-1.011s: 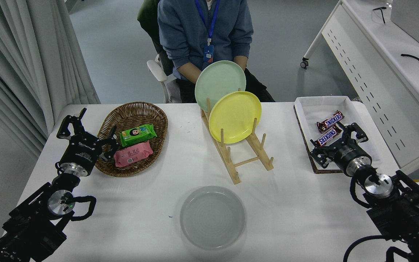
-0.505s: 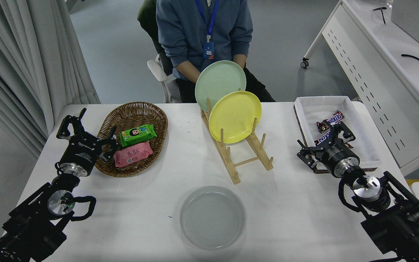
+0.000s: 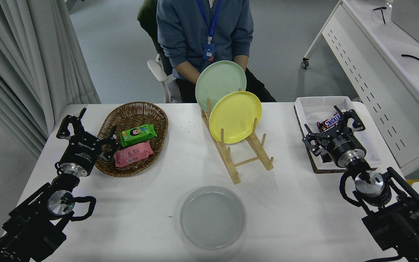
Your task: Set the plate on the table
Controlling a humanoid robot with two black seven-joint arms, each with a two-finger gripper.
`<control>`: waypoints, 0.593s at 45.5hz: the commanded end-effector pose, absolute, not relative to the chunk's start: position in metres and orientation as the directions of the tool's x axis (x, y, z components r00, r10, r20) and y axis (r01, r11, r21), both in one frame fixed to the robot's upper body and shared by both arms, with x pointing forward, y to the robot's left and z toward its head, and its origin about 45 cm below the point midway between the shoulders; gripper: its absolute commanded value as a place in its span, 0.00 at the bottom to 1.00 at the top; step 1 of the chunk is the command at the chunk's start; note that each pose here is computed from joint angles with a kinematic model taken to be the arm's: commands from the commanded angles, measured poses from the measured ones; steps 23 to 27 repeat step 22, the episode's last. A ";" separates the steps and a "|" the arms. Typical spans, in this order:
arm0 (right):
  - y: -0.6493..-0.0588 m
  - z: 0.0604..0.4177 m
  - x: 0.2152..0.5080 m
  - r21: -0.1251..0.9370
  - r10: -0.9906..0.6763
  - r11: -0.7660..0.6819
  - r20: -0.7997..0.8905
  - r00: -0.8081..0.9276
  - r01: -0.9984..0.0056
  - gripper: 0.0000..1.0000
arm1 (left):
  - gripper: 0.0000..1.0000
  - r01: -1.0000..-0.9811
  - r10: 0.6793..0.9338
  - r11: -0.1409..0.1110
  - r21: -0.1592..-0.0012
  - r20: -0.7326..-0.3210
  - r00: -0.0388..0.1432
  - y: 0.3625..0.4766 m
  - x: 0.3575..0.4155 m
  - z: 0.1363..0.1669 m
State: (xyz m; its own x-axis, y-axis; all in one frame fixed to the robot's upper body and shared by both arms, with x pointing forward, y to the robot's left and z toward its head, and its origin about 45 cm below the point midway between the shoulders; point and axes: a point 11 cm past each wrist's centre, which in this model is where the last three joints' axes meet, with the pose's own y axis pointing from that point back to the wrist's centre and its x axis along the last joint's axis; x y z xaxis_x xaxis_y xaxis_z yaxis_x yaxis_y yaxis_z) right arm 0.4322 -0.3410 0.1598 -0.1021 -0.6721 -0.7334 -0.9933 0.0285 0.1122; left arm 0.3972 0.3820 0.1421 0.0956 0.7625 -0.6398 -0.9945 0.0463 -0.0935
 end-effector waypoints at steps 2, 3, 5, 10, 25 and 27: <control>-0.363 0.167 0.433 0.053 -0.706 0.090 -0.701 -0.101 -0.995 1.00 | 1.00 -0.995 0.762 0.047 -0.093 -0.640 0.096 0.382 0.3971 0.1420; -0.361 0.167 0.433 0.052 -0.711 0.079 -0.697 -0.093 -0.996 1.00 | 1.00 -0.995 0.762 0.047 -0.093 -0.640 0.096 0.382 0.3971 0.1420; -0.357 0.165 0.432 0.051 -0.714 0.058 -0.696 -0.077 -0.997 1.00 | 1.00 -0.994 0.762 0.046 -0.095 -0.641 0.097 0.382 0.3976 0.1426; -0.353 0.162 0.430 0.045 -0.713 0.029 -0.699 -0.053 -0.999 1.00 | 1.00 -0.995 0.763 0.046 -0.094 -0.640 0.096 0.382 0.3975 0.1423; -0.365 0.155 0.428 0.065 -0.725 0.040 -0.685 -0.074 -0.997 1.00 | 1.00 -0.995 0.763 0.046 -0.092 -0.640 0.094 0.382 0.3969 0.1416; -0.365 0.155 0.428 0.065 -0.725 0.040 -0.685 -0.074 -0.997 1.00 | 1.00 -0.995 0.763 0.046 -0.092 -0.640 0.094 0.382 0.3969 0.1416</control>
